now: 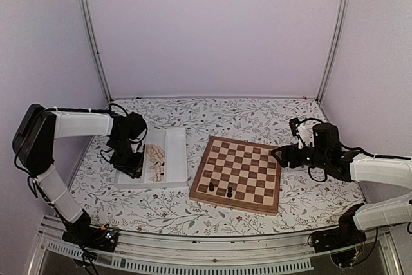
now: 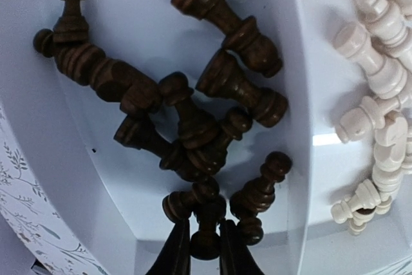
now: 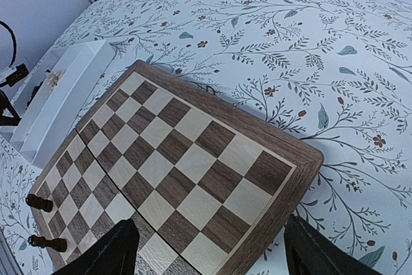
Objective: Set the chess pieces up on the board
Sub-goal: Pick up the chess piece from the storage box, then place the chess piece on the chessboard.
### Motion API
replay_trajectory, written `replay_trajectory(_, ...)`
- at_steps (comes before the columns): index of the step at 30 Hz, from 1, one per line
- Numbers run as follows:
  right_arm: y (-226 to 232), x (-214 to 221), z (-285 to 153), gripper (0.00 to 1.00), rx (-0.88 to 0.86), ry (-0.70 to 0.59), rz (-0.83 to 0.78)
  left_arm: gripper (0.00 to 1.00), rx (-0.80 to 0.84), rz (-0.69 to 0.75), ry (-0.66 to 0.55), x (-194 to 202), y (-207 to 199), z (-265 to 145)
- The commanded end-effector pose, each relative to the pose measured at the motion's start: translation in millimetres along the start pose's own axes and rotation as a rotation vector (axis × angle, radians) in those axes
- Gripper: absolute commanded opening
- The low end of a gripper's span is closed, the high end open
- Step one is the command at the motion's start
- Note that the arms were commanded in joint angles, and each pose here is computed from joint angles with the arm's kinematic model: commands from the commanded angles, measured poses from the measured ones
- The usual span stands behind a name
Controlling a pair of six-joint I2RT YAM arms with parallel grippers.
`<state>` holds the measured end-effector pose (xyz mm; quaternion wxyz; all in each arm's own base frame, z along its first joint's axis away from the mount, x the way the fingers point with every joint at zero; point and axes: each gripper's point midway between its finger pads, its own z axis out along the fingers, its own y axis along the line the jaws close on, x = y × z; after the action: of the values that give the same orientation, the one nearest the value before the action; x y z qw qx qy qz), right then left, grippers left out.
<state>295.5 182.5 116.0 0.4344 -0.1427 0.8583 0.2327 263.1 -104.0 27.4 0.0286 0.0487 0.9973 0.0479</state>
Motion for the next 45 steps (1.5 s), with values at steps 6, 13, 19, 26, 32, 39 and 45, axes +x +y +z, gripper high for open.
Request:
replay_trajectory(6, 5, -7, -1, 0.81, -0.021, -0.025, 0.003, 0.14, -0.003, -0.020, -0.132, -15, 9, -57)
replay_trajectory(13, 5, -6, 2, 0.81, -0.023, -0.019, 0.003, 0.14, 0.063, 0.071, -0.226, -28, -30, -103)
replay_trajectory(19, 5, -6, 0, 0.81, -0.022, -0.021, 0.004, 0.14, 0.168, 0.237, -0.228, -22, -102, -108)
replay_trajectory(26, 5, -6, 0, 0.81, -0.020, -0.021, 0.003, 0.13, 0.230, 0.416, -0.180, -4, -178, -93)
replay_trajectory(32, 5, -6, 0, 0.81, -0.022, -0.021, 0.003, 0.13, 0.284, 0.496, -0.134, 10, -218, -83)
replay_trajectory(39, 6, -6, -1, 0.81, -0.024, -0.022, 0.003, 0.13, 0.324, 0.561, -0.104, 22, -253, -78)
replay_trajectory(45, 6, -6, 0, 0.81, -0.023, -0.020, 0.003, 0.13, 0.317, 0.585, -0.069, 29, -261, -67)
